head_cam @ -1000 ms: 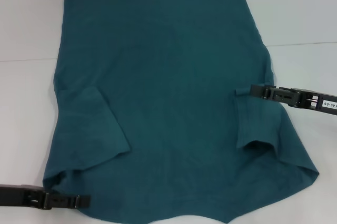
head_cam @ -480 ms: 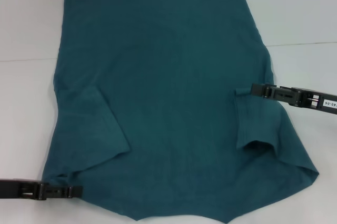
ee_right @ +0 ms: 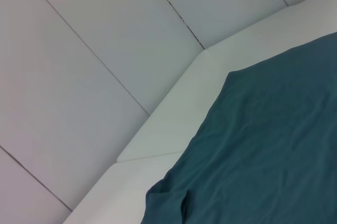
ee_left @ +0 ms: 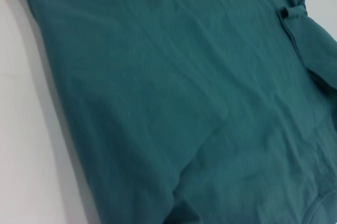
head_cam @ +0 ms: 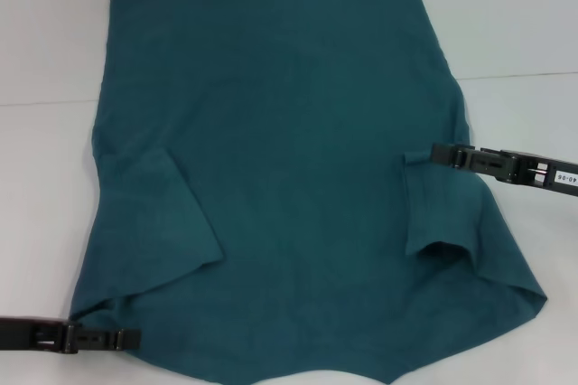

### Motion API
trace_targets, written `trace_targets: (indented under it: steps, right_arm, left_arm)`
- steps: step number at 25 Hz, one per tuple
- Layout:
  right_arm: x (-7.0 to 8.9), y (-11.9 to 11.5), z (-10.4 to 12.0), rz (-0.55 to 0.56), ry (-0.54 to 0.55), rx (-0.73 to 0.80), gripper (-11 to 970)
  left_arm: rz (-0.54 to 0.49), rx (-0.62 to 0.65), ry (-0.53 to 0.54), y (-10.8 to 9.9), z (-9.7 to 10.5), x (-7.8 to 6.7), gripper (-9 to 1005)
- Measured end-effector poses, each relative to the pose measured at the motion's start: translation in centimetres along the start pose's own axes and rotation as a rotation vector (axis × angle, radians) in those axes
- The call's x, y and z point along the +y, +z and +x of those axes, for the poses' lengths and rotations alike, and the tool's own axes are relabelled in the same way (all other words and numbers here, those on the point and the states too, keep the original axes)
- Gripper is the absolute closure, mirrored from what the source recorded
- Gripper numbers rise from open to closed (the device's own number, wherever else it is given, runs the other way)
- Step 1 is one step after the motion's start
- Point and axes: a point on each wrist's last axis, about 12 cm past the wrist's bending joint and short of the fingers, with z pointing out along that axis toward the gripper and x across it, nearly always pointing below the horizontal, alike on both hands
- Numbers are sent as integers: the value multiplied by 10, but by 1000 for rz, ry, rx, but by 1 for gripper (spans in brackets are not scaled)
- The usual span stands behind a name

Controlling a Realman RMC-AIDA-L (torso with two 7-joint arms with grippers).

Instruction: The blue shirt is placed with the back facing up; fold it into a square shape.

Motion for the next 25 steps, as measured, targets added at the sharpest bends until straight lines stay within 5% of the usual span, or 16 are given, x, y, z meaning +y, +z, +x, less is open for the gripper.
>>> trace_targets:
  steps: [25]
  right_arm:
    - [-1,-1,1,8,2,-2,59]
  left_arm:
    - [-37,-15,-50,-7,-3,5,104]
